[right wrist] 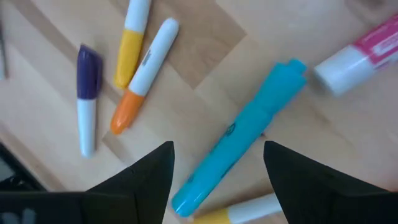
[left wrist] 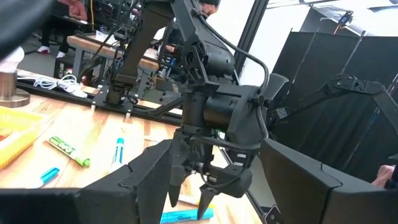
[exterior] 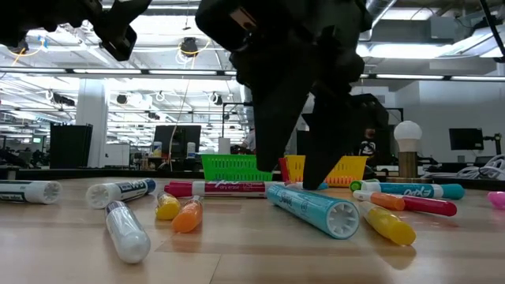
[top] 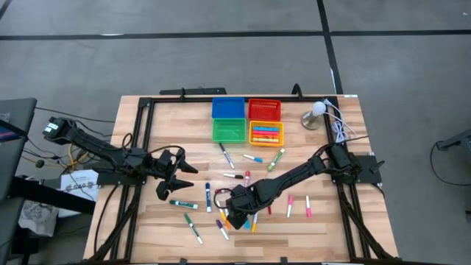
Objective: Pick & Place Markers
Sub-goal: Put the large blue highlighter pen into the yellow bin
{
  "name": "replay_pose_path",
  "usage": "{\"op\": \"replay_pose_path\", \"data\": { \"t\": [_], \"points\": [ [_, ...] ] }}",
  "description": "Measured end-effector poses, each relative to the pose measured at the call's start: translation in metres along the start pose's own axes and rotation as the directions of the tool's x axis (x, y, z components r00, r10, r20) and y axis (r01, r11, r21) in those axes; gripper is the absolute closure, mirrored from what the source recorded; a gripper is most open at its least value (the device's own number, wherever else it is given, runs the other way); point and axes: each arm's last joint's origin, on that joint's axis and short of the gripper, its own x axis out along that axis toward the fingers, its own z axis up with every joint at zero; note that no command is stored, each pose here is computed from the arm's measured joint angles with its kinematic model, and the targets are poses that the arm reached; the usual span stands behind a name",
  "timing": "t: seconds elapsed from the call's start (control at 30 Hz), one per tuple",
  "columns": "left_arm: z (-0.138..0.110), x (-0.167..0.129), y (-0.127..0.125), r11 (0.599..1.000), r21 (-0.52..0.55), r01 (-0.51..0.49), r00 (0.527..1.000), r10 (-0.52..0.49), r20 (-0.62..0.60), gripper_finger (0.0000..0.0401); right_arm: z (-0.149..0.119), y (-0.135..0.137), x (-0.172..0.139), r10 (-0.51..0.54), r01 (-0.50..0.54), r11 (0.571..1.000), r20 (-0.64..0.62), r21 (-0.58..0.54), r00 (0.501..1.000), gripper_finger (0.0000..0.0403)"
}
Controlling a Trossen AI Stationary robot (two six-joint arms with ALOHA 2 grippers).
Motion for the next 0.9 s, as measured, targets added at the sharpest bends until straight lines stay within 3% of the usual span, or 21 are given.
{"op": "replay_pose_path", "data": {
  "t": [0.63,0.9],
  "points": [
    [-0.001,0.0,0.0,1.0,0.001,-0.003,1.0,0.003,-0.011,0.0159,-0.005,-0.001,0.033,-0.047,0.049,0.995,-0.033,0.083,0.998,0.0165],
    [-0.001,0.0,0.0,1.0,0.001,-0.003,1.0,0.003,-0.01,0.0159,-0.005,-0.002,0.032,-0.065,0.065,0.992,-0.007,0.107,0.998,0.0225]
  ]
}}
